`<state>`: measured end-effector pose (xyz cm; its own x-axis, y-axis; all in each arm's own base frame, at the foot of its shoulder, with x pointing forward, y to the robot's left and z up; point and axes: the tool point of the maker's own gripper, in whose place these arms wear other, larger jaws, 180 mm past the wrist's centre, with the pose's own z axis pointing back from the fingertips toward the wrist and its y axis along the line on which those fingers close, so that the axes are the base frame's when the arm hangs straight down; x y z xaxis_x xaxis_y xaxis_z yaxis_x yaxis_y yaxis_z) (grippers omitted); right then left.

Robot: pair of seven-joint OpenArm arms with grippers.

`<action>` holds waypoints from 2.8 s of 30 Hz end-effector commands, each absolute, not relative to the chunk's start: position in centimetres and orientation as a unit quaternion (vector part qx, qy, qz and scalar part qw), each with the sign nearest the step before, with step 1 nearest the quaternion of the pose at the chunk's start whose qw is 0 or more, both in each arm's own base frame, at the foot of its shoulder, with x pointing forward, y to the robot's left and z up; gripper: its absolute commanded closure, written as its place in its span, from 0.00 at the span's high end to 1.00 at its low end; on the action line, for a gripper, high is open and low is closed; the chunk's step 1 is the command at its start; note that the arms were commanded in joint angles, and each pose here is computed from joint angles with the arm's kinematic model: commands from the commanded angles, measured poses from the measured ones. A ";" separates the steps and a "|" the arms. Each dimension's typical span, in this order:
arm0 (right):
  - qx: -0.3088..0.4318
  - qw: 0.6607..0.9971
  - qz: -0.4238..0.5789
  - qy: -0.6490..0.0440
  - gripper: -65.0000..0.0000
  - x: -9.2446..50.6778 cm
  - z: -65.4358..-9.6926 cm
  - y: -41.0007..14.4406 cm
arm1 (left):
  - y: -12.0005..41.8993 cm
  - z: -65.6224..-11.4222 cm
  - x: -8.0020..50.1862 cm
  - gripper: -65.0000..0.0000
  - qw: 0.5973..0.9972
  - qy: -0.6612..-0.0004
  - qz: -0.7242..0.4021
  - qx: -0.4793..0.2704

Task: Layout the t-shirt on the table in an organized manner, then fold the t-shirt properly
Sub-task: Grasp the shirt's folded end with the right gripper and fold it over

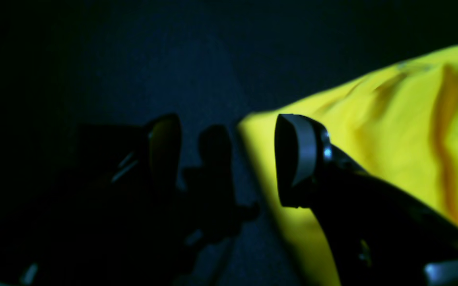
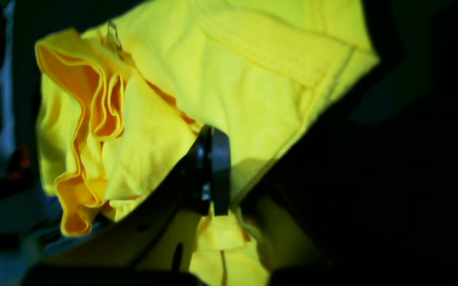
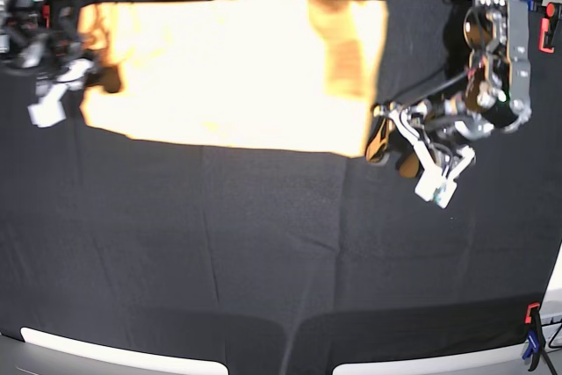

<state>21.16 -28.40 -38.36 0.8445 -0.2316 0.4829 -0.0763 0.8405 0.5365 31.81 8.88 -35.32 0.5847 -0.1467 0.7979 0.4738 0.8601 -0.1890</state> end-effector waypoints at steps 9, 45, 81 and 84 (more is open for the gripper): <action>0.267 0.895 0.060 -0.351 0.00 24.0 -32.6 -25.1 | 8.8 -36.0 30.0 0.53 0.867 -0.419 -0.175 -0.204; 0.376 0.800 0.261 -0.388 0.48 24.5 -28.4 5.0 | 7.3 -42.0 18.8 0.53 0.902 -0.293 -0.175 -0.265; 0.282 0.883 0.199 -0.319 0.48 24.1 -34.2 -10.2 | 7.3 -41.9 19.1 0.53 0.901 -0.296 -0.175 -0.264; 0.292 0.880 0.215 -0.308 0.43 23.6 -34.4 -9.0 | 7.3 -41.9 19.1 0.53 0.901 -0.296 -0.175 -0.264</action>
<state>23.05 -9.13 -35.43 0.7462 0.2071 0.6326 -0.5373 0.7485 0.3887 19.13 7.13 -42.07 0.7649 -0.1427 0.6281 0.4631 0.7997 -0.3822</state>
